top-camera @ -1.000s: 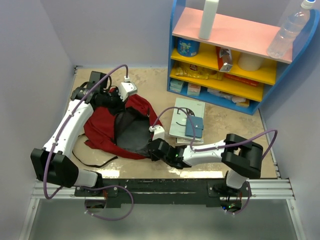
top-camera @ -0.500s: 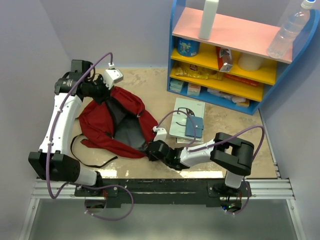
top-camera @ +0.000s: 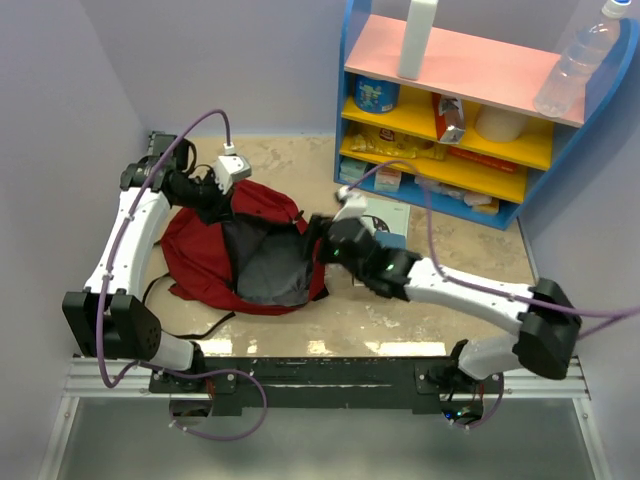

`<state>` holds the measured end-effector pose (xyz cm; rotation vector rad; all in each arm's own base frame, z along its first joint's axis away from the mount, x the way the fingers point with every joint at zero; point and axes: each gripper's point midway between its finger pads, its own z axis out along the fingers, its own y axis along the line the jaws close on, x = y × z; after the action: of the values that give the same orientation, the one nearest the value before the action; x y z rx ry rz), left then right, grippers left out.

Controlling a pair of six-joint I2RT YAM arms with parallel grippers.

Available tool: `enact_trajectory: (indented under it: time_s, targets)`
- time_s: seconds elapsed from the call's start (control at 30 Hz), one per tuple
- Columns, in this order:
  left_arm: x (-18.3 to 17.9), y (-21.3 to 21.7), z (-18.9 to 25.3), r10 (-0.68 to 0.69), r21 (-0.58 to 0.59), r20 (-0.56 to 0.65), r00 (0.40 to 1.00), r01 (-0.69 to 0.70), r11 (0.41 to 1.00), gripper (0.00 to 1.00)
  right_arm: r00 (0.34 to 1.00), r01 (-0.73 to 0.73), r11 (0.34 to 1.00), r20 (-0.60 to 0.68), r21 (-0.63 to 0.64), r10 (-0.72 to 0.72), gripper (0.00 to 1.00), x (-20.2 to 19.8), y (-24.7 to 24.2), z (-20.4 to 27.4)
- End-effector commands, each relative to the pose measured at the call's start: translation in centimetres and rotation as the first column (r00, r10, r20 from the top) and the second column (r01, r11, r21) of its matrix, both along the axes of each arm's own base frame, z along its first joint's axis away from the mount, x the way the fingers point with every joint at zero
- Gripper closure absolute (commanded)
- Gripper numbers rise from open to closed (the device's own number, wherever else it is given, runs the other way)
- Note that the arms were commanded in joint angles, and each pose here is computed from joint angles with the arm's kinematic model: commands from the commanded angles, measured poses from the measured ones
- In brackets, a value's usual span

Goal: Pack the student bag
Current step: Pick up the personal item from the center of the board.

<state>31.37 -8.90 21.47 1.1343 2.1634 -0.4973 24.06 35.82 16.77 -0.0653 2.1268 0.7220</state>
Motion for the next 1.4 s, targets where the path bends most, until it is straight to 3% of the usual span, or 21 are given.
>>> enact_trajectory:
  time_s: [0.0, 0.2, 0.33, 0.5, 0.87, 1.03, 1.13, 1.3, 1.37]
  targets:
    - [-0.2, -1.8, 1.3, -0.057, -0.081, 0.045, 0.997, 0.06, 0.995, 1.0, 0.984, 0.18, 0.979, 0.002, -0.09, -0.181, 0.31, 4.5, -7.9, 2.2]
    - [-0.6, -2.3, 1.1, -0.076, -0.083, 0.045, 0.996, 0.079, 0.993, 1.0, 0.897, 0.418, 0.894, -0.084, -0.163, -0.435, 0.26, 4.4, -17.7, 0.1]
    - [-1.0, -2.6, 0.8, -0.089, -0.079, 0.046, 0.995, 0.092, 0.993, 1.0, 0.858, 0.486, 0.851, -0.076, -0.2, -0.508, 0.1, 2.3, -21.3, -0.1]
    - [-1.2, -3.0, 0.9, -0.094, -0.082, 0.047, 0.994, 0.098, 0.992, 1.0, 0.831, 0.519, 0.822, -0.087, -0.233, -0.55, 0.07, 1.1, -22.9, -0.7]
    - [-1.2, -3.1, 2.6, -0.094, -0.088, 0.087, 0.992, 0.101, 0.991, 1.0, 0.819, 0.525, 0.806, -0.093, -0.273, -0.566, 0.1, 0.8, -23.5, -3.4]
    - [-1.4, -3.1, 2.6, -0.095, -0.088, 0.084, 0.992, 0.102, 0.991, 1.0, 0.829, 0.523, 0.822, -0.091, -0.227, -0.552, 0.17, 1.8, -22.6, -4.0]
    - [-1.5, -3.0, 2.5, -0.096, -0.082, 0.083, 0.992, 0.103, 0.991, 1.0, 0.826, 0.534, 0.826, -0.098, -0.179, -0.555, 0.27, 2.0, -22.5, -4.0]
    - [-1.7, -3.1, 2.5, -0.104, -0.078, 0.085, 0.991, 0.11, 0.991, 1.0, 0.818, 0.553, 0.826, -0.118, -0.108, -0.563, 0.57, 1.7, -22.9, -4.6]
    - [-1.7, -3.0, 2.4, -0.105, -0.076, 0.084, 0.991, 0.112, 0.991, 1.0, 0.81, 0.567, 0.819, -0.127, -0.082, -0.573, 0.77, 1.6, -23.1, -4.6]
